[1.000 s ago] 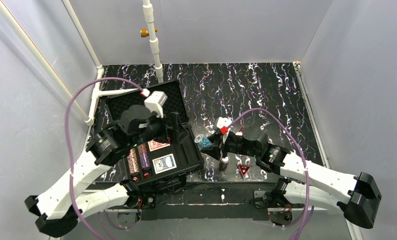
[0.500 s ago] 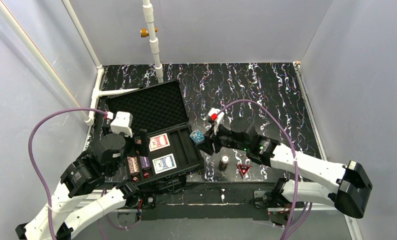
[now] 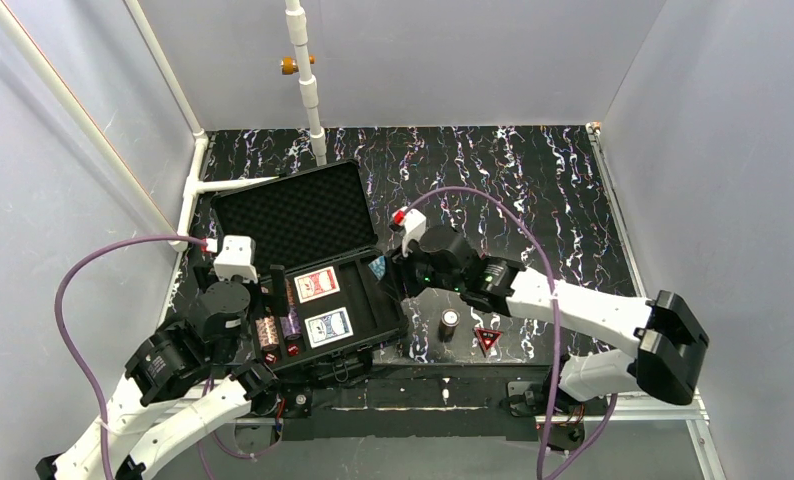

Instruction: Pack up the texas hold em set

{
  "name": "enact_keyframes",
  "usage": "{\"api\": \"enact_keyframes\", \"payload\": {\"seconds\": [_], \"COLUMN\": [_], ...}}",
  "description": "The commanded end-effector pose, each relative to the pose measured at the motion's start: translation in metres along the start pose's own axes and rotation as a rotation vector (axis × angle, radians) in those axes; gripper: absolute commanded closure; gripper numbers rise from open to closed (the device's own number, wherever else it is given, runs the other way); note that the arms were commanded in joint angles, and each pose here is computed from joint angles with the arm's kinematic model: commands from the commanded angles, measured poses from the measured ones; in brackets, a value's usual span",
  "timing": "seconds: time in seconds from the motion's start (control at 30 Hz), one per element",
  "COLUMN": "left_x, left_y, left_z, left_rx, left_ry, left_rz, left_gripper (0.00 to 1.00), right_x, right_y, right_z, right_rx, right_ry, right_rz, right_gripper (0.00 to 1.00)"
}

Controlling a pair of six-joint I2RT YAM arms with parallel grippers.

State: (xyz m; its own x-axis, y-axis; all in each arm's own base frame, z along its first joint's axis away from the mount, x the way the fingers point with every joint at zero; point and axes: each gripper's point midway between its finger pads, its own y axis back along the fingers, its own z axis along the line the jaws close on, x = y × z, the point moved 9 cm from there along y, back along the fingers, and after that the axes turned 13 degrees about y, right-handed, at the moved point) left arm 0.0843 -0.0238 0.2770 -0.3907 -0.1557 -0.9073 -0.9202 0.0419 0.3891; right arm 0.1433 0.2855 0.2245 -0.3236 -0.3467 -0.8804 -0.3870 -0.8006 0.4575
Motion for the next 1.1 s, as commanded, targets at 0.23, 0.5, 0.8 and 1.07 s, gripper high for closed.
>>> {"api": "enact_keyframes", "payload": {"seconds": [0.23, 0.5, 0.8, 1.07], "left_x": [0.002, 0.003, 0.010, 0.021], "left_y": [-0.001, -0.003, -0.001, -0.013], "left_z": [0.001, 0.001, 0.001, -0.008], "left_rx": [0.036, 0.050, -0.048, -0.050], "left_ry": [0.034, 0.030, 0.081, 0.000], "left_rz": [-0.060, -0.075, 0.041, 0.131], "left_gripper": [0.02, 0.02, 0.02, 0.02], "right_x": [-0.034, -0.029, -0.024, -0.023], "right_y": [-0.062, -0.103, -0.123, -0.128], "right_z": [0.017, 0.033, 0.033, 0.032], "right_rx": [0.181, 0.216, 0.284, 0.300], "right_ry": [-0.178, -0.169, -0.178, -0.173], "right_rz": [0.111, 0.196, 0.253, 0.266], "right_gripper": [0.99, 0.99, 0.99, 0.99]}}
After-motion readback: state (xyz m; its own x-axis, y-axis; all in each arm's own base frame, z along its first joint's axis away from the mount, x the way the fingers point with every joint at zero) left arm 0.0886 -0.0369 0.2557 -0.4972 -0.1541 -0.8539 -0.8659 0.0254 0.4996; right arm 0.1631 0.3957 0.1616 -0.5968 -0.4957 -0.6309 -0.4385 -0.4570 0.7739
